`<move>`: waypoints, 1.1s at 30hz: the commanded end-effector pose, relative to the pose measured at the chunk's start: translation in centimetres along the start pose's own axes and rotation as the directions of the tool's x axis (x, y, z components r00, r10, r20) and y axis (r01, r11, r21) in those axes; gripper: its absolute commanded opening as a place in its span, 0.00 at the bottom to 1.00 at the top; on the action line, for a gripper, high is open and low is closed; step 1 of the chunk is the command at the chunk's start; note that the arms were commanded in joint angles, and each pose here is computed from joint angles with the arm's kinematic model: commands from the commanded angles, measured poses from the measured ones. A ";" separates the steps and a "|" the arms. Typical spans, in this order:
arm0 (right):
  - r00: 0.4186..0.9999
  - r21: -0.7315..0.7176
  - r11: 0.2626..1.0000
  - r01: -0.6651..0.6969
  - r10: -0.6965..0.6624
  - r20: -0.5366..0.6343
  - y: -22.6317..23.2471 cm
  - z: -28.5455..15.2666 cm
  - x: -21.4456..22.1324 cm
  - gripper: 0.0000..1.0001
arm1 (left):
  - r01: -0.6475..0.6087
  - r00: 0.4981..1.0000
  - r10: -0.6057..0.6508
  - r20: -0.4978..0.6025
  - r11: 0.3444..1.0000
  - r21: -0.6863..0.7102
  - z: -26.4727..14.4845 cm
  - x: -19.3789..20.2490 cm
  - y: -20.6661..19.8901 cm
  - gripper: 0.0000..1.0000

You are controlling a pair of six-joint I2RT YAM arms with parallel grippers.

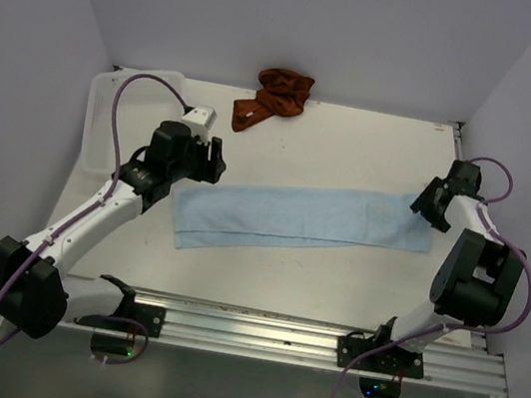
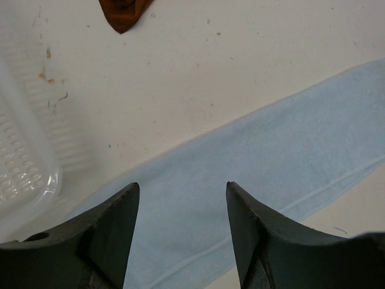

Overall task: Roll the towels
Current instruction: Fold the towel

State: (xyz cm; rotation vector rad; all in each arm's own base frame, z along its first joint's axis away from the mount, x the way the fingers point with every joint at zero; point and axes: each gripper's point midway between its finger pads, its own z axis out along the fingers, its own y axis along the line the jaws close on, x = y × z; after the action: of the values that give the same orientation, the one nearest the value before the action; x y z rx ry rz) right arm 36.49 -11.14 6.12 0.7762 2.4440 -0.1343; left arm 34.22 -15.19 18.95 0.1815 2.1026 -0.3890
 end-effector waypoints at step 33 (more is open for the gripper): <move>0.974 -0.060 0.973 0.224 -0.224 -0.002 4.7 -4.1 -0.5 0.00 | -0.021 1.000 0.021 0.019 0.999 0.024 -0.5 -0.1 -0.4 0.64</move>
State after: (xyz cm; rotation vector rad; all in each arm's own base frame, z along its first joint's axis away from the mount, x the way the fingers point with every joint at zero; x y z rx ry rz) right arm 38.26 -6.94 7.27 0.5379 2.5143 -0.0834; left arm 34.20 -15.21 18.06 0.1841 2.1255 -0.3851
